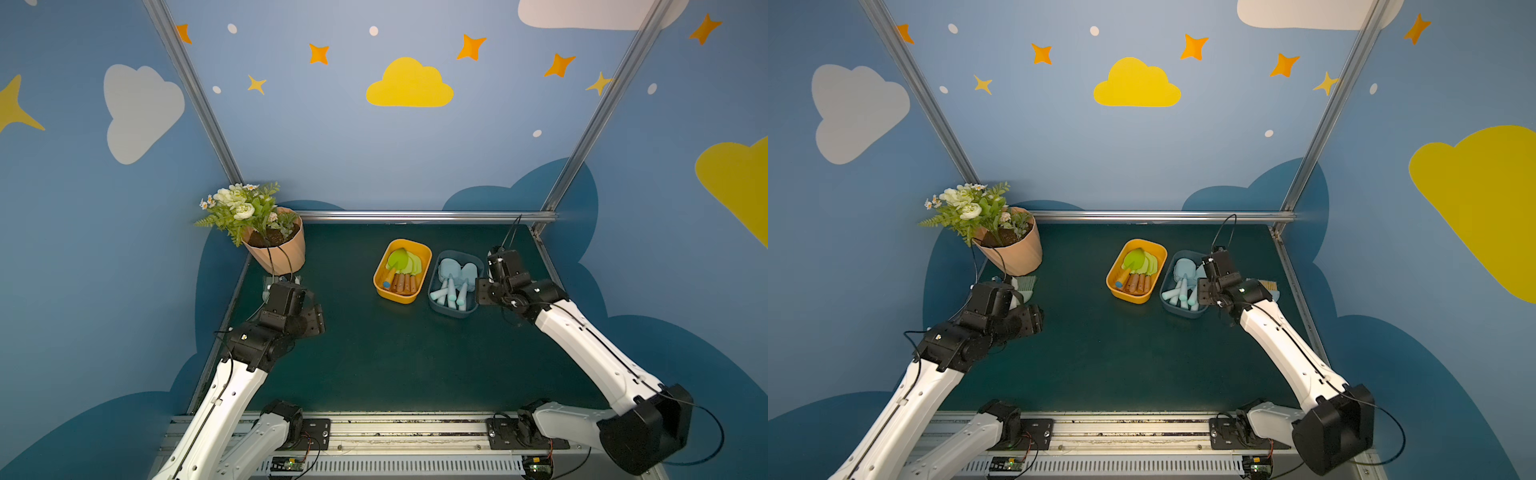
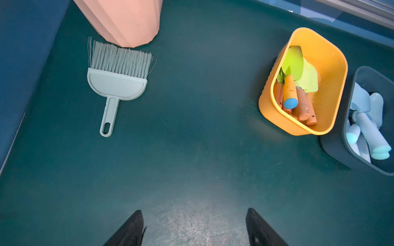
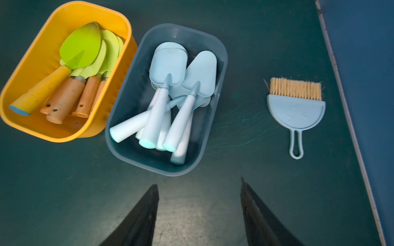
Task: Sort the small shovels by color and place them into the storage box
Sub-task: Reset both arms
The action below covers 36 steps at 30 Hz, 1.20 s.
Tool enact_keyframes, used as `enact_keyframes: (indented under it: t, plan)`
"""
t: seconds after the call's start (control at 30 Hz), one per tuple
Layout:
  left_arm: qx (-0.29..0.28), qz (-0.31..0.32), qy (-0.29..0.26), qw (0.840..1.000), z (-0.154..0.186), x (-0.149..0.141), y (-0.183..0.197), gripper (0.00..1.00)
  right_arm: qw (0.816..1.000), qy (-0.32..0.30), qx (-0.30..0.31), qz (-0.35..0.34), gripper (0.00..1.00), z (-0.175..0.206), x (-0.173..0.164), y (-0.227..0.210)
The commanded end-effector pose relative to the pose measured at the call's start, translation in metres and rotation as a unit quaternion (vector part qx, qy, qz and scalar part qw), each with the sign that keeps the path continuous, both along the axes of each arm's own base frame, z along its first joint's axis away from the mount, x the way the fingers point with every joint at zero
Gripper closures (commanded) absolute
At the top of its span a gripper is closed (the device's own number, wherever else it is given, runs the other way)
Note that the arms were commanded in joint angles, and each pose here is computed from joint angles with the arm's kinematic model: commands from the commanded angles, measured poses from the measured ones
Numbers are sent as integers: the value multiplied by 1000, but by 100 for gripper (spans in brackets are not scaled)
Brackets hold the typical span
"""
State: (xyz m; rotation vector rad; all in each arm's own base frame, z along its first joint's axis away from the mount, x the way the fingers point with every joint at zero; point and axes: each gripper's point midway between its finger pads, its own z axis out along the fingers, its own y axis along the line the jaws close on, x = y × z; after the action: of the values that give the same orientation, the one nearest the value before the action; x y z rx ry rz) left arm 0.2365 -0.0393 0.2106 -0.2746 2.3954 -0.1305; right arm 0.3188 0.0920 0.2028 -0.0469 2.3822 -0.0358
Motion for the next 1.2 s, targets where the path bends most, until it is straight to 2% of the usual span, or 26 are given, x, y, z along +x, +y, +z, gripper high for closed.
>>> enact_keyframes:
  t: [0.0,0.17,0.43,0.6,0.77,0.9,0.97,1.07,1.17]
  plan:
    - [23,25,-126,991,26,33,12,22,992,-118,-36,-13,35,30,19,-20]
    - [53,66,-263,961,29,52,32,17,985,-159,-44,-59,33,24,19,-58]
    - [99,90,-322,937,-3,67,55,17,974,-198,-60,-90,32,-24,36,-85]
    - [117,123,-311,935,-26,70,79,17,969,-196,-69,-135,32,-52,44,-109]
    - [104,138,-292,941,-52,81,92,17,967,-202,-64,-139,32,-76,52,-117]
    - [89,121,-271,951,-78,104,91,18,967,-204,-62,-143,32,-90,56,-121]
    - [100,86,-262,956,-90,117,84,18,967,-209,-57,-132,32,-88,60,-117]
    - [112,69,-266,955,-96,129,81,18,969,-208,-51,-119,32,-96,65,-113]
    - [115,77,-260,955,-106,139,85,18,965,-236,-44,-107,33,-95,76,-108]
